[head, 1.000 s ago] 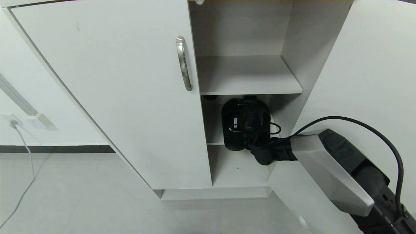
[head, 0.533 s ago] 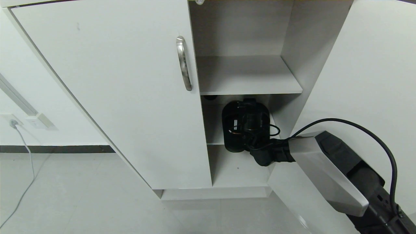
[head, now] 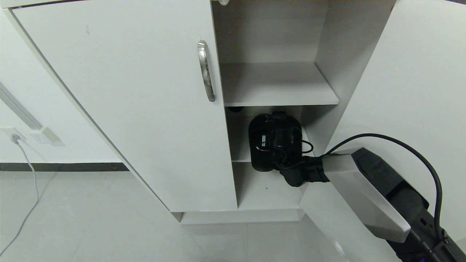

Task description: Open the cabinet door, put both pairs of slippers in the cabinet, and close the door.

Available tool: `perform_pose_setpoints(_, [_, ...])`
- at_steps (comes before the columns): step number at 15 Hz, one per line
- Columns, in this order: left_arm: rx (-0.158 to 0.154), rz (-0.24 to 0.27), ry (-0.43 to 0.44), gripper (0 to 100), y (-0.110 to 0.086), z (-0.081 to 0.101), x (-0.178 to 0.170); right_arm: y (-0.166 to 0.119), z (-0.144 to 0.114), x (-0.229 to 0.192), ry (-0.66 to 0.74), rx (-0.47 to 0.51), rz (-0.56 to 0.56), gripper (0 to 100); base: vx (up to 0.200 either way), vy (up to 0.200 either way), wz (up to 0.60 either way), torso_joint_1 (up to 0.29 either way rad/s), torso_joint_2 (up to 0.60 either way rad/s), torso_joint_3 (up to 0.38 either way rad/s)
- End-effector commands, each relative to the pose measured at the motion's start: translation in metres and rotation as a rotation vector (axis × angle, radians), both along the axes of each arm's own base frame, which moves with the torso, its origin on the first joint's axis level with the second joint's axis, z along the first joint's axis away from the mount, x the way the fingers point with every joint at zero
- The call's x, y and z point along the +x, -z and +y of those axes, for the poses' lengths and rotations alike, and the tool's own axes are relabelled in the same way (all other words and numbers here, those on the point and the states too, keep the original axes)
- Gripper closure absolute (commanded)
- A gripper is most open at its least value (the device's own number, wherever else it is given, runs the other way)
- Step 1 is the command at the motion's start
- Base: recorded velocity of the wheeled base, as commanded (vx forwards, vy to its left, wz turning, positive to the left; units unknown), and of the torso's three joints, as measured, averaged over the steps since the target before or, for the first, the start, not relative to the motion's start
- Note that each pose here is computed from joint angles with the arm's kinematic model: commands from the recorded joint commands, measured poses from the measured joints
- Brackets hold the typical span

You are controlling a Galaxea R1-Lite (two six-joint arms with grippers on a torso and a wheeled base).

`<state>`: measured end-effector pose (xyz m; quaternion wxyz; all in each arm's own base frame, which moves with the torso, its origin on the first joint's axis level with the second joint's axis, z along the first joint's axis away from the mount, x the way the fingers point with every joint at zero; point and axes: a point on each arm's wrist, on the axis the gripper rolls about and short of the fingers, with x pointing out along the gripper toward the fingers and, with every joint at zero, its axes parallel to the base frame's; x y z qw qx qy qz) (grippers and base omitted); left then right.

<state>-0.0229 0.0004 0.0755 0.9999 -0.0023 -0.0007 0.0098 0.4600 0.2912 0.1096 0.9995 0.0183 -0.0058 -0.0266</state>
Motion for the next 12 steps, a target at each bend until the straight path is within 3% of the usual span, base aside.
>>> perform_pose_setpoints(1, [0.000,0.001,0.000,100,0.000,0.000,0.000,0.001,0.001,0.000,-0.001,-0.001,0.002,100,0.000,0.000,0.00,0.000,0.00,0.000])
perform_pose_setpoints(2, [0.000,0.001,0.000,100,0.000,0.000,0.000,0.001,0.001,0.000,-0.001,-0.001,0.002,100,0.000,0.000,0.00,0.000,0.00,0.000])
perform_pose_setpoints(3, [0.000,0.001,0.000,100,0.000,0.000,0.000,0.001,0.001,0.000,-0.001,-0.002,0.003,0,0.000,0.000,0.00,0.000,0.00,0.000])
perform_pose_setpoints(12, [0.000,0.000,0.000,100,0.000,0.000,0.000,-0.004,-0.002,-0.015,-0.004,-0.023,0.042,0,0.000,0.000,0.00,0.000,0.00,0.000])
